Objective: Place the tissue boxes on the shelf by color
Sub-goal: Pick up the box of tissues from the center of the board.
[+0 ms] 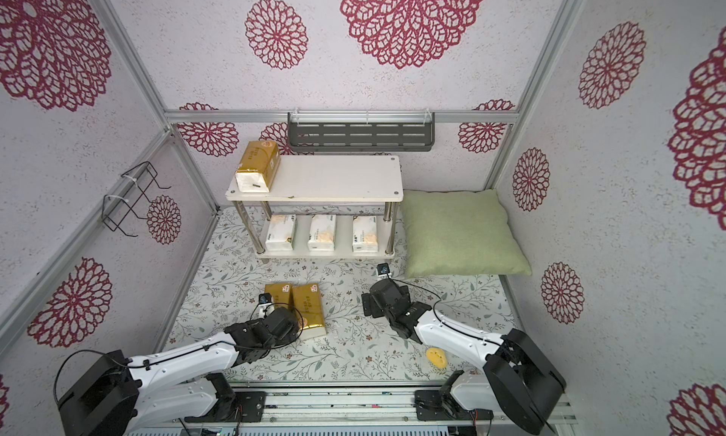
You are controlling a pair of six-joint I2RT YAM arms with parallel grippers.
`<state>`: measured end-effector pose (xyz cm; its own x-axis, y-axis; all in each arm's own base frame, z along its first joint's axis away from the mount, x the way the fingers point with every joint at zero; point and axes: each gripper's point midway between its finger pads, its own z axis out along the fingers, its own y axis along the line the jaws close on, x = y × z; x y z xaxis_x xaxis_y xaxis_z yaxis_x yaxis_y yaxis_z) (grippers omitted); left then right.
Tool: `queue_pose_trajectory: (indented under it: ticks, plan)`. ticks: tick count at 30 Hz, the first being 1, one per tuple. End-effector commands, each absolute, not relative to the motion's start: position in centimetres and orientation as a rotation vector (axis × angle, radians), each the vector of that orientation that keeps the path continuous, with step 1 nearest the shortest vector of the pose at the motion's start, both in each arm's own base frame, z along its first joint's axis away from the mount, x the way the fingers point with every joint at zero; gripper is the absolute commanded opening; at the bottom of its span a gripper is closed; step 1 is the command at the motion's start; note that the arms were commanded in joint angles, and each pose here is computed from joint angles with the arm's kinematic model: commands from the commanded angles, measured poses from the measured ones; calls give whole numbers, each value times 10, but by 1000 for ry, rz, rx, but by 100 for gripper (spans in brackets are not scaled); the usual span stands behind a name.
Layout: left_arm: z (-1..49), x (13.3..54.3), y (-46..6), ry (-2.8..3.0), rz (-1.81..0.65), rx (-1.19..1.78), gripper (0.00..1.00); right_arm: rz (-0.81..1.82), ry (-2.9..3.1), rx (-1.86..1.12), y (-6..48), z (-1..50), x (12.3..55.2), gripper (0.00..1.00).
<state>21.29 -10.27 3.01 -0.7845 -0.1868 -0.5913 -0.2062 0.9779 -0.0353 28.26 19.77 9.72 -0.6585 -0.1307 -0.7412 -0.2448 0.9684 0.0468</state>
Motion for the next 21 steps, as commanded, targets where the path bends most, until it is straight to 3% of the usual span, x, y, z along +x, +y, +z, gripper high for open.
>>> queue_pose_trajectory:
  ticks: [1, 9, 21]
  plan:
    - [38, 219, -109, 2439, 10, -270, 98, 178, 2288, -236, 196, 100, 282, 99]
    - [38, 218, -109, 2419, 67, -254, 97, 179, 2291, -236, 196, 99, 282, 99]
    - [50, 220, -111, 2388, 109, -249, 80, 179, 2293, -247, 197, 98, 280, 99]
